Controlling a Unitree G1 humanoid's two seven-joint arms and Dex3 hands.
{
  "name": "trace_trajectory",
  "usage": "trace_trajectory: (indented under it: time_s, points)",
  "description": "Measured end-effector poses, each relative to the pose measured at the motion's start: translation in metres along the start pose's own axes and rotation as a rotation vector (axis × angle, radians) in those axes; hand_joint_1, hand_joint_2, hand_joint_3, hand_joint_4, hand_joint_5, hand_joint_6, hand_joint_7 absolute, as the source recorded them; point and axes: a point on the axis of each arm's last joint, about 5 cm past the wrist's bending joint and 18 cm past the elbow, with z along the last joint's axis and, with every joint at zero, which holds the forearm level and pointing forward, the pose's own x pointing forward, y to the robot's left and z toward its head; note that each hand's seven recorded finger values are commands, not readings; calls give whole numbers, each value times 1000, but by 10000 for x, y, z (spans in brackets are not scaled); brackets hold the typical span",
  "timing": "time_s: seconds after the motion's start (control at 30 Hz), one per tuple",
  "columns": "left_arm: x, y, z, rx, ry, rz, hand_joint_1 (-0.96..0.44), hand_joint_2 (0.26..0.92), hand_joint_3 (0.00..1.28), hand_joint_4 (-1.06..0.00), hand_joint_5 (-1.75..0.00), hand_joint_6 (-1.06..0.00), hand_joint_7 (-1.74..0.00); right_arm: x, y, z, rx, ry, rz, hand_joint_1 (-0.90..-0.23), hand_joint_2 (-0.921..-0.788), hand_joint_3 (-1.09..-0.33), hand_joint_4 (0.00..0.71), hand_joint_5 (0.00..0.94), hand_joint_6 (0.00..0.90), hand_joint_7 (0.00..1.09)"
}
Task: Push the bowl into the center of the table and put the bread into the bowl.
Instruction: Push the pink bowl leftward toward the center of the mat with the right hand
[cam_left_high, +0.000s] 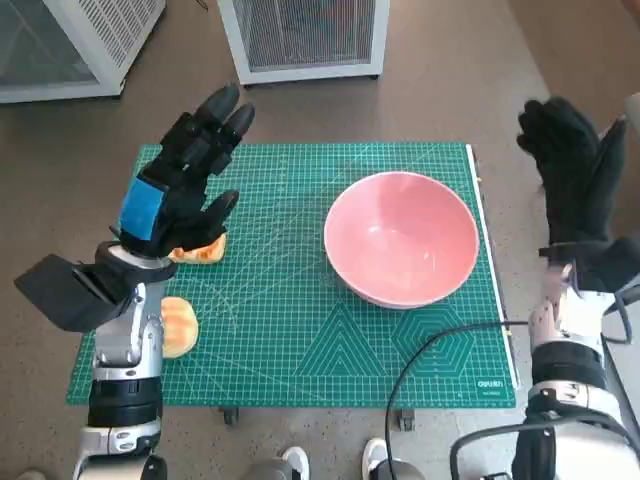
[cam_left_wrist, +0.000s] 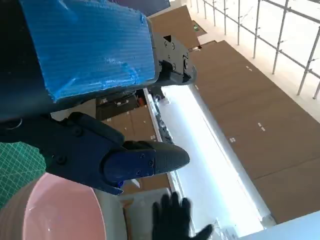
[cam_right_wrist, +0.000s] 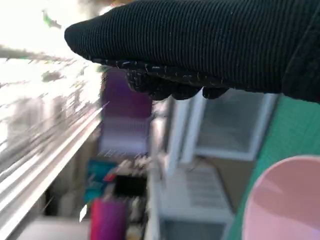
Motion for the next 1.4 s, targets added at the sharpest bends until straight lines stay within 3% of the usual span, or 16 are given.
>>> trace_trajectory:
  time_s: [0.37,0.73,0.93,1.4]
  points:
    - [-2,4,-1,3,0,8,-678,921,456,-278,-1,-217,-204,-114,38,-220,7,244,-47,-573,-921,-822,131,1,76,263]
    - [-4,11,2,4,-1,9,-679,921,454,-278,-1,-217,-206,-161,311,-378,17,391,16,-583,-921,-826,140,5,89,237]
    - [-5,16,5,5,-1,11,-679,921,454,-278,-1,-216,-207,-183,498,-439,54,415,51,-608,-921,-824,152,9,99,231]
    - [-27,50,17,17,3,7,-663,921,457,-277,0,-217,-207,-229,786,-517,161,448,98,-591,-921,-815,154,5,115,222]
